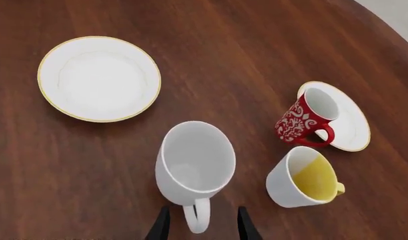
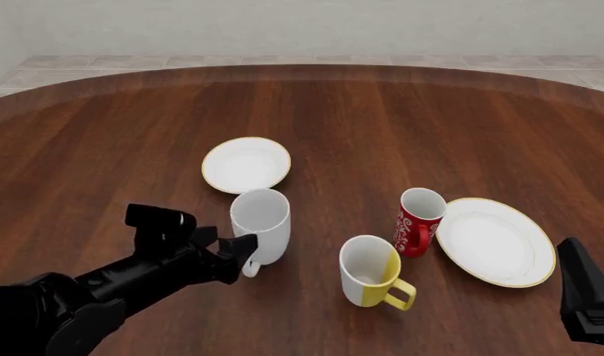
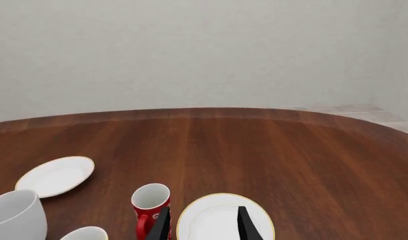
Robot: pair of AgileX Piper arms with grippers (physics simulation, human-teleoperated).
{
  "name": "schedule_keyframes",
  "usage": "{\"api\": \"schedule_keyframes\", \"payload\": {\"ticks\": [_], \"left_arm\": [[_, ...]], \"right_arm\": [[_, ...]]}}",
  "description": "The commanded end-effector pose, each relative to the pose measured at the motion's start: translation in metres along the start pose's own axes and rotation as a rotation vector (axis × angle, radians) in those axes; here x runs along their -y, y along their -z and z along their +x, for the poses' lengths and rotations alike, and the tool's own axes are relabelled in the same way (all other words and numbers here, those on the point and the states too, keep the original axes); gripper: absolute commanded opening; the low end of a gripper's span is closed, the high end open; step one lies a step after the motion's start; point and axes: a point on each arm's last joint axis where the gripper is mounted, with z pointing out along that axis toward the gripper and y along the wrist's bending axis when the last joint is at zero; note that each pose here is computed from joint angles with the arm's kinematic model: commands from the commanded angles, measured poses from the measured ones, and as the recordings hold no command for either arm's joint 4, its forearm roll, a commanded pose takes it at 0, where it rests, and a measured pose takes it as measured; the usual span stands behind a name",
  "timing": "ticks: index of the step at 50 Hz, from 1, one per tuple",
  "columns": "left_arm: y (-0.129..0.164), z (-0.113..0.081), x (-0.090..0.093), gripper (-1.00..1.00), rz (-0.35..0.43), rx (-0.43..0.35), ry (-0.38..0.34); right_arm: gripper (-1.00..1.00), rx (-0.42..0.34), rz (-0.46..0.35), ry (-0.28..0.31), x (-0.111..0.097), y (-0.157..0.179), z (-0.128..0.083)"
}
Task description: Put the white mug on the left plate.
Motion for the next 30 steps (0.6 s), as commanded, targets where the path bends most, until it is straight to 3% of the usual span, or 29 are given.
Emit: {"api": "schedule_keyframes", "payload": {"ticks": [1, 30], "left_arm": [[-0.005, 0.004, -0.001, 1.00, -0.004, -0.014, 0.003], [-0.020, 0.018, -0.003, 1.00, -0.007, -0.056, 0.031]], "right_arm": [[1.00, -0.001, 0.000, -0.001, 0.000, 0.000, 0.000], [1.00, 0.000, 0.003, -0.002, 0.000, 0.000, 0.000]]}}
